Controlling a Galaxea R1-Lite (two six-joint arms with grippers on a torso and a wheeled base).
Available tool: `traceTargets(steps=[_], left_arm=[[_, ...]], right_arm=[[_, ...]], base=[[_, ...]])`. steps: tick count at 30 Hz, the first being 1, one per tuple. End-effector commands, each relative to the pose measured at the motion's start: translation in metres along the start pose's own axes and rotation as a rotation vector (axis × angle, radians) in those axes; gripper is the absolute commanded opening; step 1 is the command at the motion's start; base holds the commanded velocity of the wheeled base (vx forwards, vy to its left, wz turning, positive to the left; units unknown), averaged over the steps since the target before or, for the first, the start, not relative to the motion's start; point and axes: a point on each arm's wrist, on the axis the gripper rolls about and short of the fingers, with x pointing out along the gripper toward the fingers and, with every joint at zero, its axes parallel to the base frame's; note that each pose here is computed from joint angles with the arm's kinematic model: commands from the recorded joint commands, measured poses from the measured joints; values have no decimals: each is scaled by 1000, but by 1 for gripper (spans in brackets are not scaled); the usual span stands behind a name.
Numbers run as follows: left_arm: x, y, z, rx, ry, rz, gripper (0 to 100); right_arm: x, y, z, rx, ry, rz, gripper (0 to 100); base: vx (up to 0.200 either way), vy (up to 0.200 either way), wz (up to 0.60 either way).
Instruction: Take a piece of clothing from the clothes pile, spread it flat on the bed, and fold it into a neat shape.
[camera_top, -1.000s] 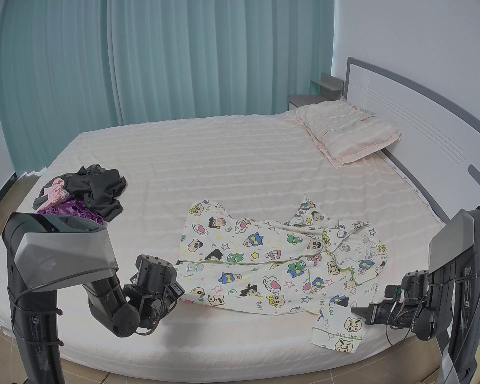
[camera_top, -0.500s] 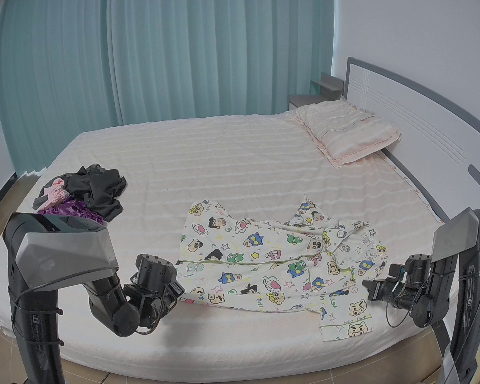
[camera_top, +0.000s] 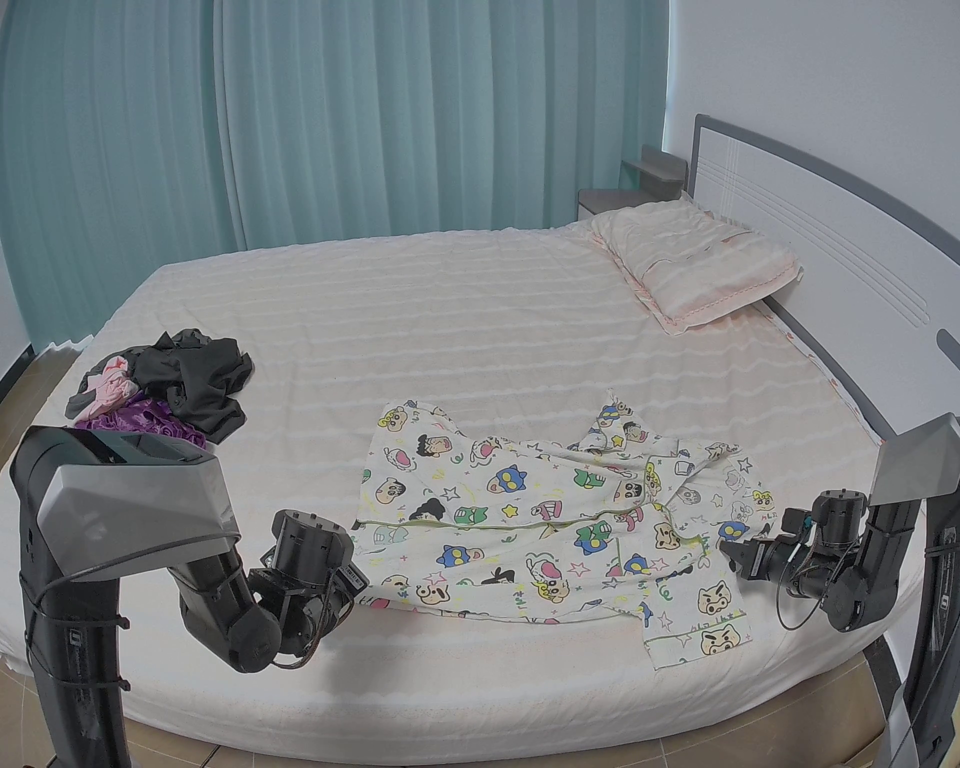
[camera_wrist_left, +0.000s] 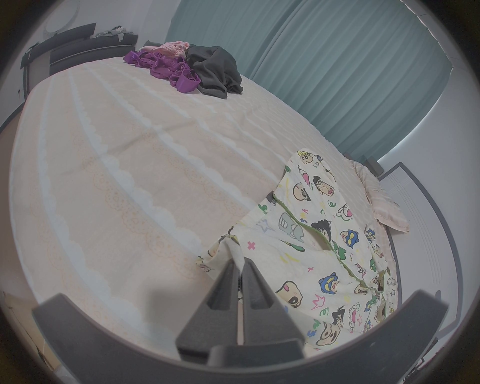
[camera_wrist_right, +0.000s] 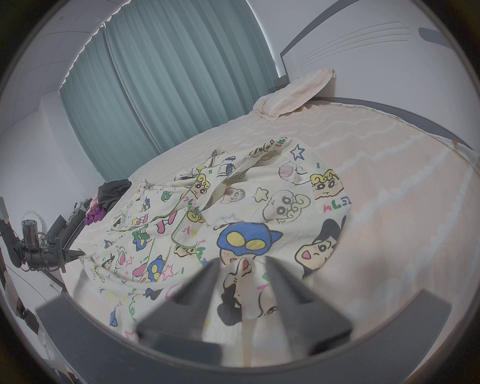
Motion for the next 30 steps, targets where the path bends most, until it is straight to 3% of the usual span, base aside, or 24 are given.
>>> traceTargets(steps=[1,7,13,18,24,30], left_arm=[[1,1,-1,1,2,4,0],[1,1,-1,1,3,3,0],[1,0,-1,1,3,1,0],[1,1,-1,2,5,1,0],[0,1,-1,2,6,3,0],[0,1,-2,4,8,4,0]], right_arm=[[-11,-10,6,18,-17,-15,100],[-42,-29,5,83,1,10,100],[-59,-29,-9,108,50,27,100],[-72,-13,-27,30,118,140,100],[-66,10,-47,-33,204,199,100],[-56,16,-61,-63,260,167,100]], base=[[0,0,0],[0,0,0],[0,0,0],[0,0,0],[0,0,0],[0,0,0]])
